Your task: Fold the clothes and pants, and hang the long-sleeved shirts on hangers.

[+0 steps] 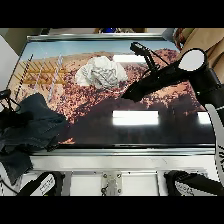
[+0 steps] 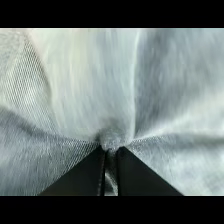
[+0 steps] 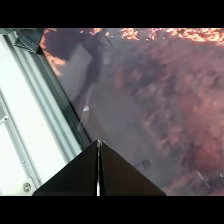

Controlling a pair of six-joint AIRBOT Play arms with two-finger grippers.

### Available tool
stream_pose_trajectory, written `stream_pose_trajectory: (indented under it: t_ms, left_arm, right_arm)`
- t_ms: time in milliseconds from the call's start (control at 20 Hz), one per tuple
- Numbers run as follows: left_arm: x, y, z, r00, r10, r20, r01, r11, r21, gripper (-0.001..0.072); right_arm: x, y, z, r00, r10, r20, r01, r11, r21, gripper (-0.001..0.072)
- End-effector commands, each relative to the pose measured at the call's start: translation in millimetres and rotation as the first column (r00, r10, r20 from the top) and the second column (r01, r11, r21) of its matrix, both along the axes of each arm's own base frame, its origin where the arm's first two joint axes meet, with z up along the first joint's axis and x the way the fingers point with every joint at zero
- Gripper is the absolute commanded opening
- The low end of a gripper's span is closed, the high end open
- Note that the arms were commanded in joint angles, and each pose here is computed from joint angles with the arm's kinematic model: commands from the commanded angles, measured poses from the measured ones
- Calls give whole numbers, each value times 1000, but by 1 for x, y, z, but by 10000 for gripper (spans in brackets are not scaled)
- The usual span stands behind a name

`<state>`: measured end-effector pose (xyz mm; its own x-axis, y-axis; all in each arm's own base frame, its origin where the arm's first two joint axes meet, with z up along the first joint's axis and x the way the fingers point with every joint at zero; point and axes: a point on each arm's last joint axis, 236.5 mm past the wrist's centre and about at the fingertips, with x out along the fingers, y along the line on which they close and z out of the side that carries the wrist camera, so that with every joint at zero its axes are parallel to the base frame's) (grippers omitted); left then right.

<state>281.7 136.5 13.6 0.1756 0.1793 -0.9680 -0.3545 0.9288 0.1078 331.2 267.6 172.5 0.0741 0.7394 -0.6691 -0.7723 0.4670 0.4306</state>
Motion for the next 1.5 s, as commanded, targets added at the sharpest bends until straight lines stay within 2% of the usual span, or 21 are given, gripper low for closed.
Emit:
stream_pose_trajectory:
  t_ms: [0,200,400,550,700,850,1000,1050,1100,1150,1300,1450]
  left_arm:
    - [-7,-74,82,976,-158,152,165,986,-34,21]
    - [-24,-200,172,836,-354,419,435,893,-115,20]
    - [-60,-304,218,688,-508,518,671,718,-185,19]
    - [-64,-372,229,567,-628,533,792,594,-142,20]
    - [-44,-435,223,477,-691,543,846,528,-72,20]
    - [-2,-498,198,436,-707,557,866,497,-47,21]
    - [49,-552,162,414,-709,572,873,488,-27,21]
    - [67,-566,149,393,-721,570,879,477,-3,133]
    - [84,-572,141,393,-720,572,875,484,8,474]
    - [104,-571,137,414,-708,572,861,509,8,650]
    - [144,-516,144,526,-671,522,791,612,-10,648]
    - [132,-438,128,638,-656,402,726,687,-29,648]
  right_arm:
    - [-7,13,14,999,23,-23,-21,996,84,35]
    - [4,3,36,999,-44,-1,44,992,119,34]
    - [28,-41,83,974,-217,63,204,964,171,34]
    - [45,-84,118,915,-379,138,342,911,231,34]
    - [54,-123,141,845,-508,165,455,846,277,34]
    - [56,-150,150,803,-566,185,507,813,286,34]
    - [60,-165,150,780,-597,188,538,793,286,34]
    - [61,-168,150,776,-602,190,544,790,283,34]
    - [61,-168,150,774,-603,190,545,789,283,34]
    - [61,-169,150,773,-605,190,547,788,283,34]
    - [63,-174,147,766,-612,197,558,785,269,34]
    - [63,-174,146,765,-612,198,559,785,266,34]
